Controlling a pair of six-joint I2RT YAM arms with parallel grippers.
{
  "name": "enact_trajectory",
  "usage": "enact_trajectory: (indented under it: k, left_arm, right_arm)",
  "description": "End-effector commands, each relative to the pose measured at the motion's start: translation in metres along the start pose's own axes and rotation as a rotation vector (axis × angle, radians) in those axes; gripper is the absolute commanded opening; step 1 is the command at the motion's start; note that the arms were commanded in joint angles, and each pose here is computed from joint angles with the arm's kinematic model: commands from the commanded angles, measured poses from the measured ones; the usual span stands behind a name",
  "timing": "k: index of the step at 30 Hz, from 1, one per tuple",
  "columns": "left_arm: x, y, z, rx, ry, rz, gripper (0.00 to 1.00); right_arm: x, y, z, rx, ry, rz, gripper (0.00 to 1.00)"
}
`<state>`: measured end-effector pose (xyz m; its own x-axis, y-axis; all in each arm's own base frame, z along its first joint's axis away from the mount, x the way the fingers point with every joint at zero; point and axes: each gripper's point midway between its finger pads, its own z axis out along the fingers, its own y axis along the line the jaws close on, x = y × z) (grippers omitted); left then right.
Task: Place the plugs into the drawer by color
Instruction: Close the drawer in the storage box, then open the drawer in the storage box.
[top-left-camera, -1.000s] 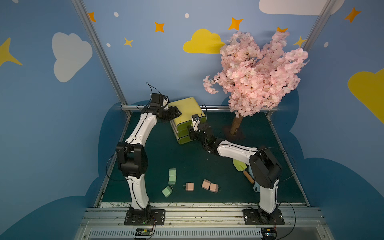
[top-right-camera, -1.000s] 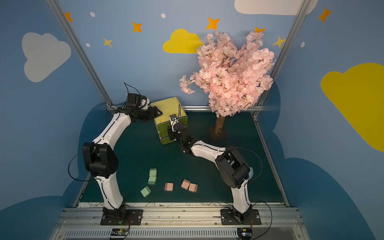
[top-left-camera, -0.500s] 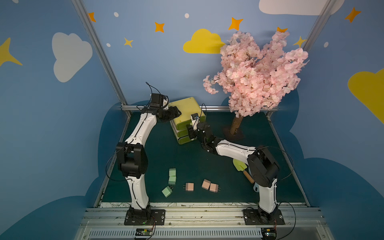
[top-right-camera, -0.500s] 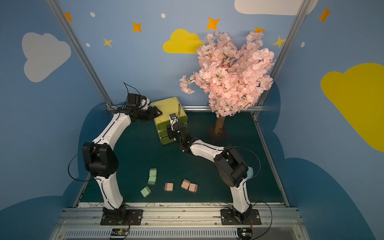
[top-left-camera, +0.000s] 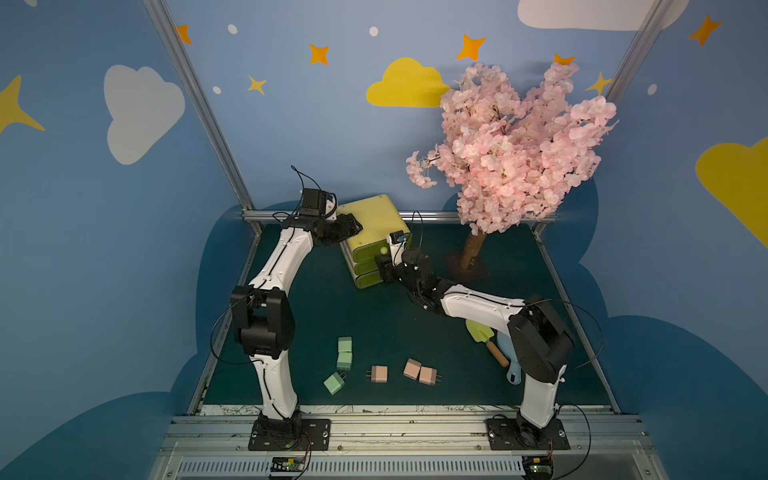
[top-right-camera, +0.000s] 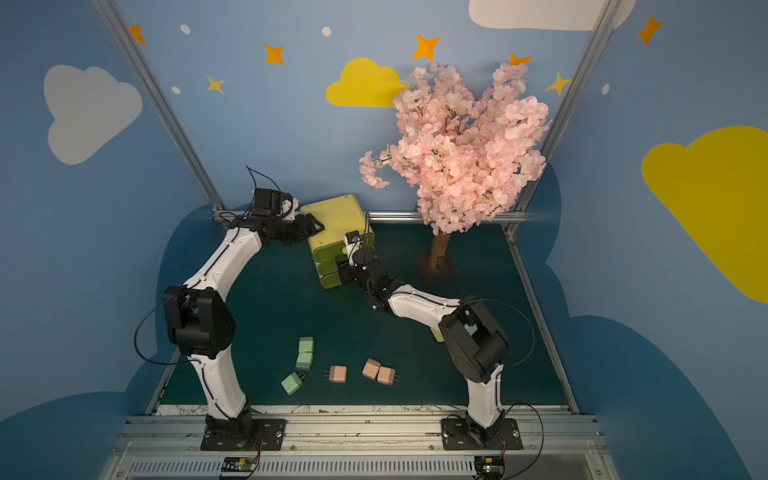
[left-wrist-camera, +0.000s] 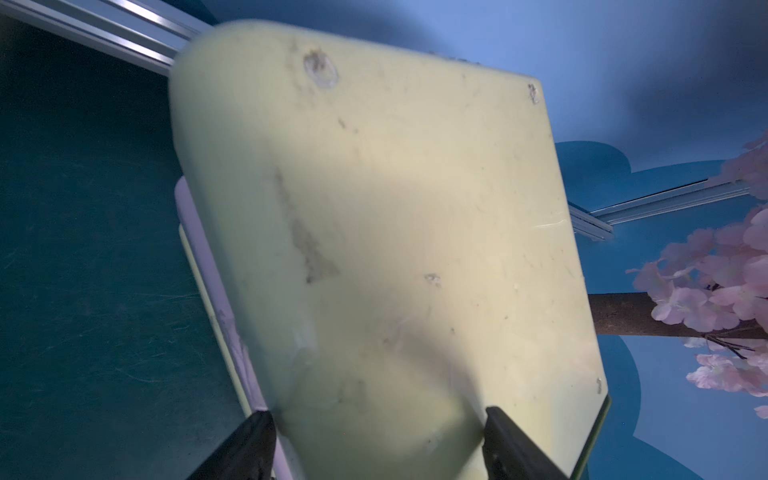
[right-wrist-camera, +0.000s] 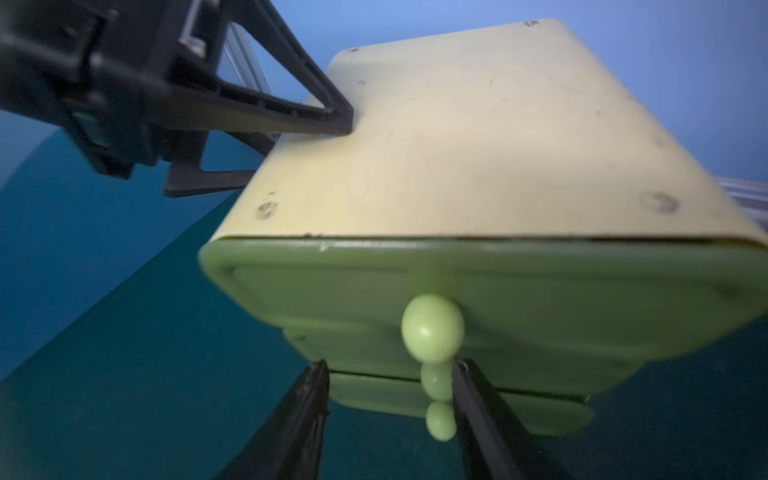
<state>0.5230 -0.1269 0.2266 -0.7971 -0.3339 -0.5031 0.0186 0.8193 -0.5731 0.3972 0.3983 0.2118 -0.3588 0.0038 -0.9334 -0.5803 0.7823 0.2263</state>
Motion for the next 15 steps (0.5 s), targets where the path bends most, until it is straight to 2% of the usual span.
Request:
enact_trajectory:
  k: [1,9,15]
  left_arm:
    - [-0.001,-0.003,-0.011,0.001,-0.014,0.003,0.8]
    - [-0.002,-0.007,-0.009,0.024,-0.014,-0.012,0.8]
    - [-0.002,-0.007,-0.009,0.026,-0.012,-0.01,0.8]
  right_arm:
    - [-0.022,0.016,-0.026,-0.144,-0.056,0.228,0.53]
    - [0.004,-0.011,-0.027,-0.171,-0.023,0.494,0.52]
    - [0.009,-0.032,-0.01,-0.242,-0.025,0.603,0.51]
